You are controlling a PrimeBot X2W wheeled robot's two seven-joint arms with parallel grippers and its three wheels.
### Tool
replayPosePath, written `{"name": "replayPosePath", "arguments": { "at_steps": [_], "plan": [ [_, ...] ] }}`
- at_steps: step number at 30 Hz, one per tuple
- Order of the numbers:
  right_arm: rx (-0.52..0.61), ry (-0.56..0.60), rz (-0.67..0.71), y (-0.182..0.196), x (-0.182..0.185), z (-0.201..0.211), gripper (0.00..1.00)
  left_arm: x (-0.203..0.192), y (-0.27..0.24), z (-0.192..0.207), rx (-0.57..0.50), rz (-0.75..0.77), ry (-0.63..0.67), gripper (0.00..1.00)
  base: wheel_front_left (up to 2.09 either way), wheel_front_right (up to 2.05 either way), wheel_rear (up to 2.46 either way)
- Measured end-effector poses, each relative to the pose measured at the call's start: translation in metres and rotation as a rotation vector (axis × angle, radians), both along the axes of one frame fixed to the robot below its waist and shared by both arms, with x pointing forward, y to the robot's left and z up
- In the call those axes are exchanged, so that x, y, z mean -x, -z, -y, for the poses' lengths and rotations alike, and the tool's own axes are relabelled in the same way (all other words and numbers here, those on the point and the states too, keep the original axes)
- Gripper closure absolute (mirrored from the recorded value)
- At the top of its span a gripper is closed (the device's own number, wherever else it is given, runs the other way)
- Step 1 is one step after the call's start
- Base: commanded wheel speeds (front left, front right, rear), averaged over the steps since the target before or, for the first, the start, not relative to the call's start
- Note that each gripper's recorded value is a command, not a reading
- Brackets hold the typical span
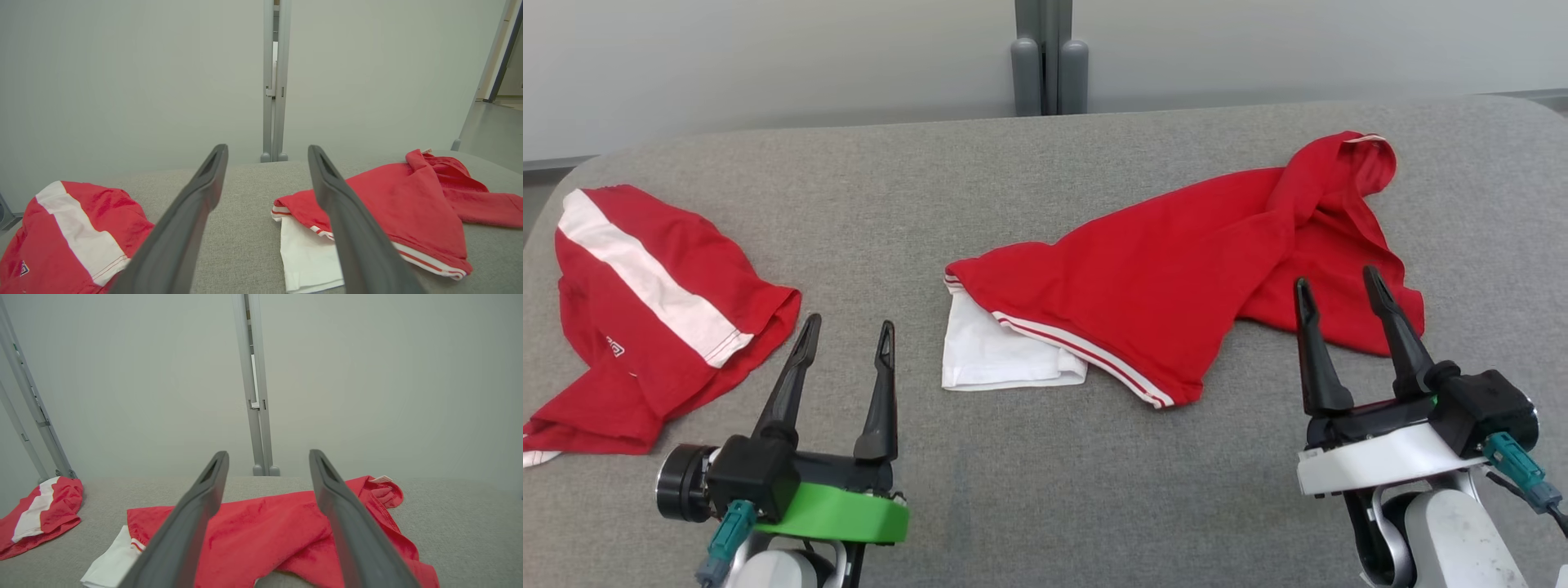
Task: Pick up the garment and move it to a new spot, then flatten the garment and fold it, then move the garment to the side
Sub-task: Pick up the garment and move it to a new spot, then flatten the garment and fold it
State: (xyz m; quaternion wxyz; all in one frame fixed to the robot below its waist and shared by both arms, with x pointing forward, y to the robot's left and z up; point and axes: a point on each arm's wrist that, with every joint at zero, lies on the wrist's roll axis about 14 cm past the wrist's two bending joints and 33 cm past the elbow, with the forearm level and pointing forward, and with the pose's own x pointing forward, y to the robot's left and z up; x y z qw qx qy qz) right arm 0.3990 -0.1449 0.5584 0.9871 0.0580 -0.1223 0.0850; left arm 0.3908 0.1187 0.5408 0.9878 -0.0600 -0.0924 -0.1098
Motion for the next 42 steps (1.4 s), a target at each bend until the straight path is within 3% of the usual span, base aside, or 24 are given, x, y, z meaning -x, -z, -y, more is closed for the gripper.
{"name": "replayPosePath", "arguments": {
  "at_steps": [11, 22, 30, 37, 38, 40, 42],
  "plan": [
    [-0.004, 0.005, -0.027, 0.009, 0.000, 0.002, 0.00, -0.002, 0.006, 0.000, -0.009, -0.013, 0.001, 0.00, 0.00, 0.00, 0.00],
    [-0.038, -0.078, -0.167, 0.055, -0.013, -0.027, 0.00, -0.006, 0.024, 0.007, -0.002, -0.068, 0.028, 0.00, 0.00, 0.00, 0.00],
    [-0.076, -0.130, -0.392, 0.126, -0.021, -0.049, 0.00, -0.009, 0.033, -0.008, 0.000, -0.097, -0.015, 0.00, 0.00, 0.00, 0.00],
    [-0.143, -0.176, -0.520, 0.162, -0.024, -0.072, 0.00, -0.004, 0.039, -0.027, -0.005, -0.119, -0.073, 0.00, 0.00, 0.00, 0.00],
    [-0.145, -0.186, -0.525, 0.163, -0.025, -0.075, 0.48, -0.003, 0.039, -0.028, -0.005, -0.120, -0.077, 0.00, 0.00, 0.00, 0.00],
    [-0.142, -0.218, -0.526, 0.162, -0.028, -0.087, 1.00, -0.002, 0.040, -0.032, -0.006, -0.125, -0.091, 0.00, 0.00, 0.00, 0.00],
    [-0.142, -0.241, -0.519, 0.159, -0.028, -0.094, 1.00, 0.000, 0.040, -0.034, -0.007, -0.126, -0.099, 0.00, 0.00, 0.00, 0.00]
  ]
}}
